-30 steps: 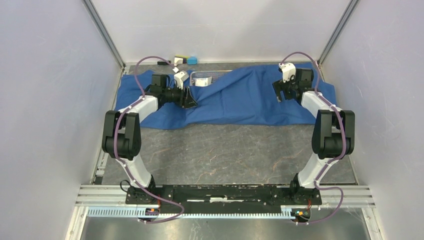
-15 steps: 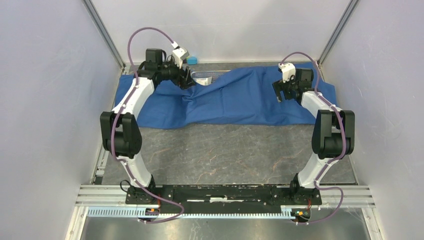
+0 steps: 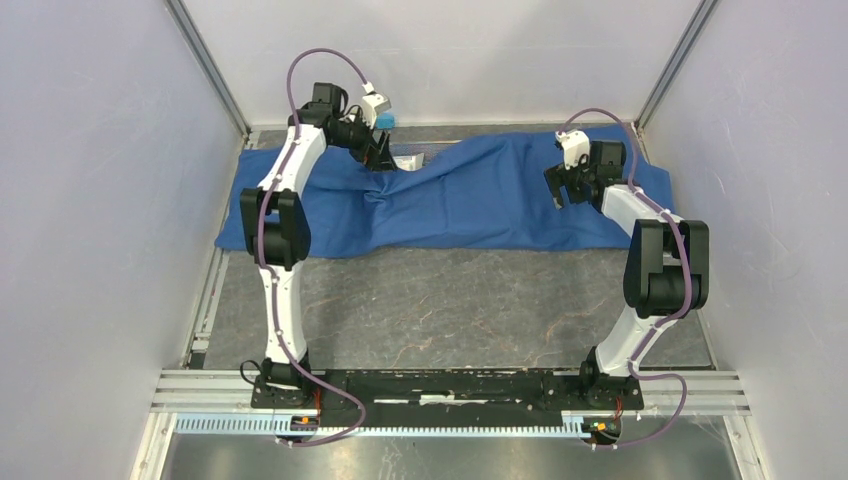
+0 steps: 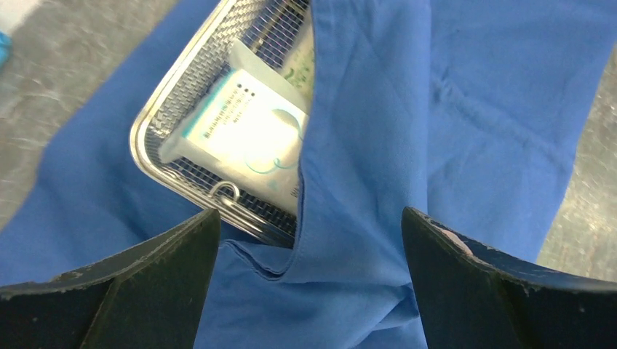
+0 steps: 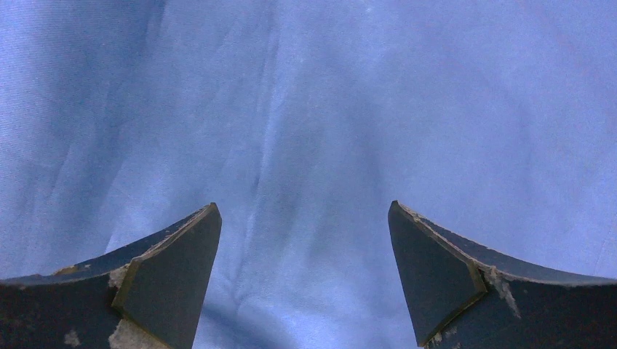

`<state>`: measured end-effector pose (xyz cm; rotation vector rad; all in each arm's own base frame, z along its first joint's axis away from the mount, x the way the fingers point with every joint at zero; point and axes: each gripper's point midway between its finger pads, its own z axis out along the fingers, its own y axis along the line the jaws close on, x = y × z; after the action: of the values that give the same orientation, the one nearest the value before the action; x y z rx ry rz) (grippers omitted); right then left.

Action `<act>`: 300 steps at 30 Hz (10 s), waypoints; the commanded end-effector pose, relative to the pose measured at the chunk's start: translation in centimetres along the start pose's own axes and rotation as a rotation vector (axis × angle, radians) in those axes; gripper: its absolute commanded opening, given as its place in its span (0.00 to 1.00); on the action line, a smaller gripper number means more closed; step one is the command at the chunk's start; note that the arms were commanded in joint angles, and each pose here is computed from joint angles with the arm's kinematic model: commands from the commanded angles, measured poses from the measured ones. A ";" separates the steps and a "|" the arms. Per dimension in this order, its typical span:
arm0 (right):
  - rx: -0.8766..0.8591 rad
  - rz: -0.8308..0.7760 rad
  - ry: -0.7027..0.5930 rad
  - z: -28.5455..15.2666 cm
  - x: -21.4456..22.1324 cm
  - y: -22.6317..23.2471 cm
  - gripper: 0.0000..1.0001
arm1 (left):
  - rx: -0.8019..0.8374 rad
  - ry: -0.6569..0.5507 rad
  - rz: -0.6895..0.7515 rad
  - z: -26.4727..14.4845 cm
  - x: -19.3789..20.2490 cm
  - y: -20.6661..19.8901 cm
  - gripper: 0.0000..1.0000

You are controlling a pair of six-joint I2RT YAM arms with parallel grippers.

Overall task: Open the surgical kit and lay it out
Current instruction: Open the surgical kit at the center of the board.

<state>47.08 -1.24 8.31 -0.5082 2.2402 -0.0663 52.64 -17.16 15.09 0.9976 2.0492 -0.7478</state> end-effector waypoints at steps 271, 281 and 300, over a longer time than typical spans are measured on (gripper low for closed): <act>0.225 -0.195 0.044 -14.5 8.0 6.2 0.07 | -0.810 0.198 -0.297 -19.5 17.0 -8.2 0.02; 0.126 -0.227 0.137 -12.8 9.9 7.7 0.25 | -0.693 0.274 -0.166 -21.8 18.7 -13.8 0.02; 0.042 -0.225 0.101 -5.6 1.3 10.2 0.59 | -0.634 0.209 -0.153 -20.2 17.9 -13.7 0.02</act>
<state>37.19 6.16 9.34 -0.7633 2.2700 -0.2569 24.90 -1.74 13.41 0.5400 2.4089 -0.0259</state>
